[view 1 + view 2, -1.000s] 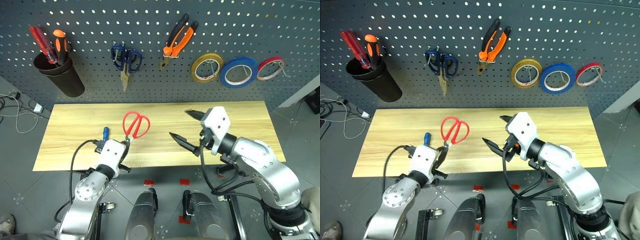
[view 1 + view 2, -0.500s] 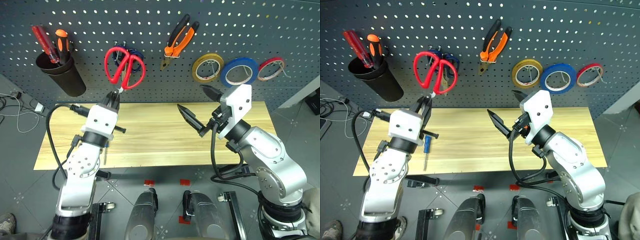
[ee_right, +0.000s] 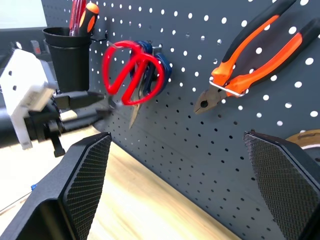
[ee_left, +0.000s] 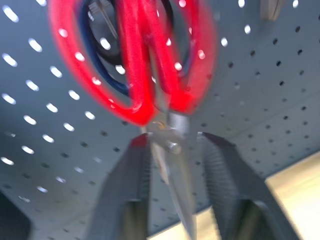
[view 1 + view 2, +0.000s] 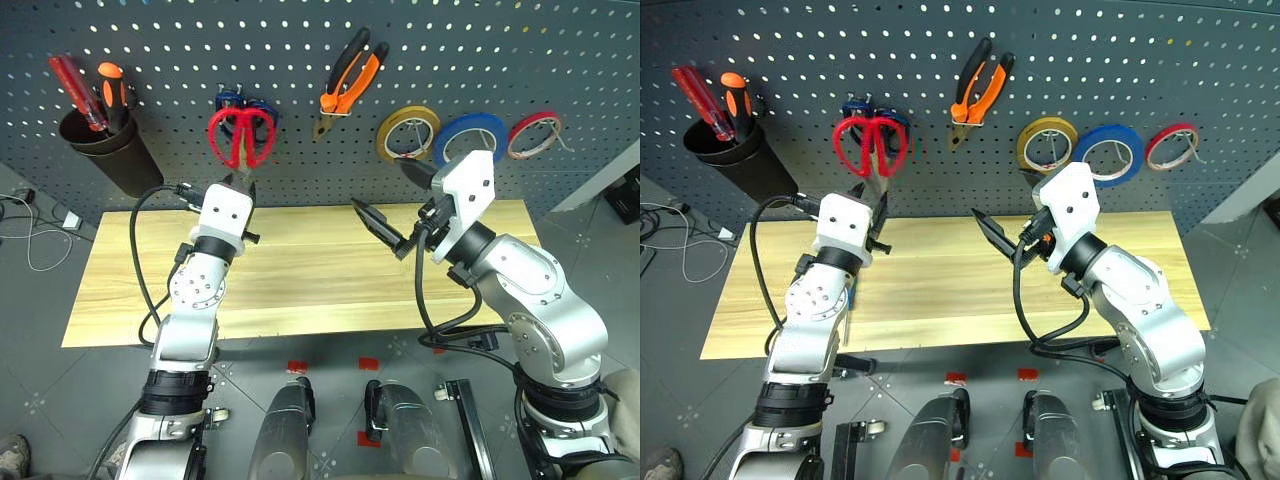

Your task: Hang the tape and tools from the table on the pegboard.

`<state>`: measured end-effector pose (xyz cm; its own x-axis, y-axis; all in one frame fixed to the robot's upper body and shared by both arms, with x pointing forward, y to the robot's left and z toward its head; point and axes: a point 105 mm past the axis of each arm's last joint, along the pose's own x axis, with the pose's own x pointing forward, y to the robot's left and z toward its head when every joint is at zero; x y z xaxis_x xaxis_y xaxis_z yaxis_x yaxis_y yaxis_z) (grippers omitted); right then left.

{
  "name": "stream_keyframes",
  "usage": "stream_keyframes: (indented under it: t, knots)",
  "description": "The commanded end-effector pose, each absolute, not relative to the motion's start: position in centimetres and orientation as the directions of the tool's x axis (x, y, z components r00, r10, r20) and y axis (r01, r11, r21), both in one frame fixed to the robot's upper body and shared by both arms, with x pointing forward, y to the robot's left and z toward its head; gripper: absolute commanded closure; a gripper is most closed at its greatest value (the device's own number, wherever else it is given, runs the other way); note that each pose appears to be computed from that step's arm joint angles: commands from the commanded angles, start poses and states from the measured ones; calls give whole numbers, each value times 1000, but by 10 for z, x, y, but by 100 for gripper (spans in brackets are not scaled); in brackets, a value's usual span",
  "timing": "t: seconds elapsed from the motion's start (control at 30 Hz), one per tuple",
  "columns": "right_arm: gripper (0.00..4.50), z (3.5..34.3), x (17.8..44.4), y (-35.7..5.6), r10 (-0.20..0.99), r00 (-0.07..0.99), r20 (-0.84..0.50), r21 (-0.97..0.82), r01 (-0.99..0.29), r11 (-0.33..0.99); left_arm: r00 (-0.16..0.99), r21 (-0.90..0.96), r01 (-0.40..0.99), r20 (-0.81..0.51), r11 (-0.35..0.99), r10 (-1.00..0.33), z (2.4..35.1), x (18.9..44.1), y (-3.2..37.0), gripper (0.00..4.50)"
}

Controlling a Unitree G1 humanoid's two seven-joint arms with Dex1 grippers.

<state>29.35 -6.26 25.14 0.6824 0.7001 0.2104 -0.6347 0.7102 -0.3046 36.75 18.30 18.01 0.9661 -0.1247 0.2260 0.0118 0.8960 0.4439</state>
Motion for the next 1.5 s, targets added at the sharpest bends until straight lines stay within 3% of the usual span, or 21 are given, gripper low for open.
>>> stream_keyframes:
  t: [0.03,0.07,0.17,0.3,0.4,0.5,0.67,0.97,1.07,1.3,1.43,1.5]
  knots:
    - [0,248,288,-61,704,680,205,-330,-630,703,991,368,80,71,926,-114,148,361,188,169]
    - [0,242,288,-60,707,685,177,-329,-636,699,996,277,88,-13,957,-88,130,358,194,145]
    - [0,232,288,-58,711,691,130,-330,-646,688,984,111,105,-158,988,-86,102,350,196,145]
    - [0,198,271,-32,801,595,-68,-338,-769,542,956,124,52,-294,991,-13,76,333,235,145]
    - [0,192,265,-21,815,568,-112,-315,-798,513,944,141,7,-328,990,40,77,333,260,94]
    - [0,192,261,-12,830,540,-138,-282,-825,490,924,146,-18,-375,989,72,75,337,276,2]
    - [0,189,250,3,873,442,-207,-260,-885,387,872,77,-72,-480,994,100,62,343,295,2]
    - [0,194,247,15,897,366,-249,-293,-911,291,806,-10,-111,-586,994,84,39,350,295,2]
    - [0,194,246,16,901,348,-259,-307,-914,265,803,-30,-119,-591,992,78,37,349,293,57]
    - [0,193,256,12,891,374,-259,-349,-896,275,807,-2,-128,-581,992,103,33,349,298,276]
    - [0,194,263,5,880,399,-257,-379,-880,288,853,35,-97,-512,995,101,46,352,299,402]
    - [0,196,266,1,876,412,-250,-388,-872,300,884,67,-104,-451,992,123,59,352,301,404]
